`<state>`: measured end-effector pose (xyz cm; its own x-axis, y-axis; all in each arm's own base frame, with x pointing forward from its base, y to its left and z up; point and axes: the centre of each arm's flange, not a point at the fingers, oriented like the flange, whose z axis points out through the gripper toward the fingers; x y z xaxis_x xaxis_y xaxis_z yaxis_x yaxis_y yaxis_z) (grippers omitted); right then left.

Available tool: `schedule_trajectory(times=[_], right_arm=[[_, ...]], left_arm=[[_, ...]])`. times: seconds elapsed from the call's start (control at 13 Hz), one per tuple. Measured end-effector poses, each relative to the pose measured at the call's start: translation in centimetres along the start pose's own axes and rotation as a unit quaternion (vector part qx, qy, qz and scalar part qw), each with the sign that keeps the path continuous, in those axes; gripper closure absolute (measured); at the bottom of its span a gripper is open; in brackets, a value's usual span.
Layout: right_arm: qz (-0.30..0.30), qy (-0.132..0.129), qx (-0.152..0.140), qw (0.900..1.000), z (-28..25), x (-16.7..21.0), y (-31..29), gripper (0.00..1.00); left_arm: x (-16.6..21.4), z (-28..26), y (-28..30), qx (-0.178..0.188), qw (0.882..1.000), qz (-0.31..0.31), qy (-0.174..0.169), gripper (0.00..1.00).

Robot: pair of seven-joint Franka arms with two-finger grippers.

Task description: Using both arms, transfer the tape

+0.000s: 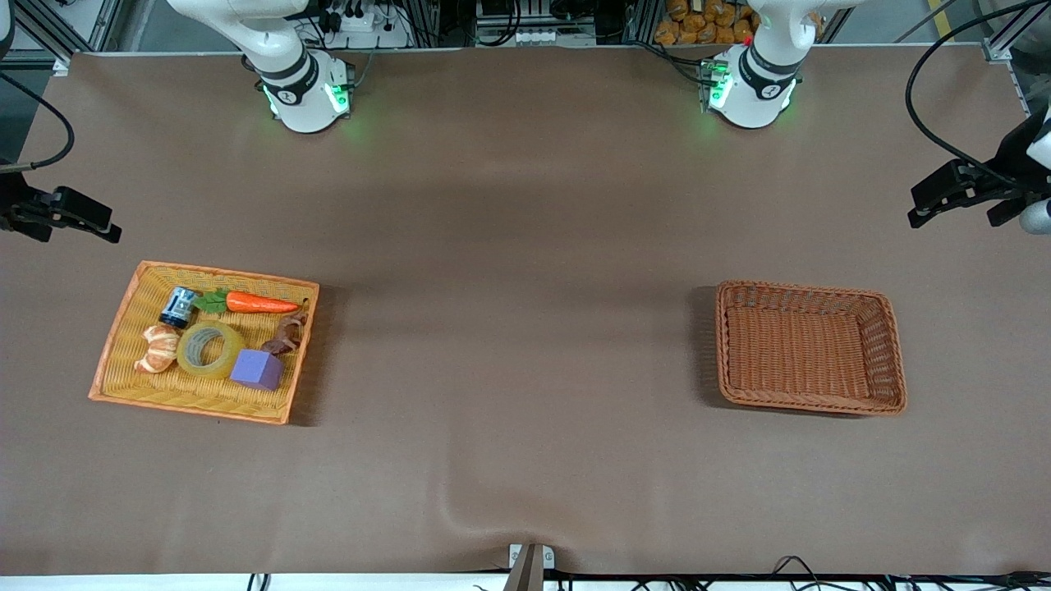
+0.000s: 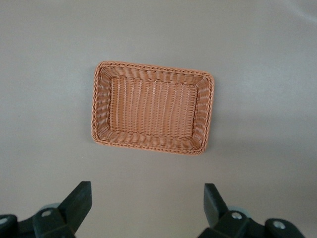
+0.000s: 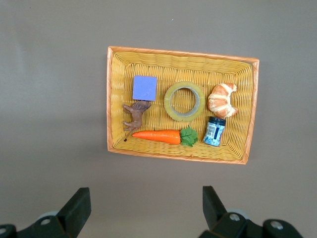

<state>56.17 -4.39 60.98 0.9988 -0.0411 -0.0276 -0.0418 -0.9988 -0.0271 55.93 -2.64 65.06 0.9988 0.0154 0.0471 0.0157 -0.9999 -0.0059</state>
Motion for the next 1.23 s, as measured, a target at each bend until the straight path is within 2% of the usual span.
schedule_trajectory(times=[0.46,0.62,0.85,1.0,1.08,1.23], right_arm=[[0.000,-0.004,0.001,1.000,0.4,0.0,0.0,0.00],[-0.001,-0.004,0.001,1.000,2.5,0.4,0.0,0.00],[-0.008,0.001,0.001,1.000,9.4,1.5,0.1,0.00],[-0.022,0.020,-0.003,1.000,16.0,2.4,0.0,0.00],[-0.040,0.020,-0.005,0.999,19.4,2.7,-0.2,0.00],[-0.078,-0.005,-0.009,0.997,25.7,3.0,-0.1,0.00]], left_arm=[[0.0,0.0,0.0,0.000,1.000,0.000,0.000,0.00],[0.0,0.0,-0.2,0.001,1.000,-0.002,0.000,0.00],[0.1,0.2,-0.2,0.001,1.000,-0.002,-0.002,0.00],[0.1,0.3,-0.3,0.001,1.000,-0.003,-0.003,0.00],[0.1,0.4,-0.4,0.001,1.000,-0.003,-0.004,0.00],[0.2,0.6,-0.4,0.001,1.000,-0.003,-0.006,0.00]])
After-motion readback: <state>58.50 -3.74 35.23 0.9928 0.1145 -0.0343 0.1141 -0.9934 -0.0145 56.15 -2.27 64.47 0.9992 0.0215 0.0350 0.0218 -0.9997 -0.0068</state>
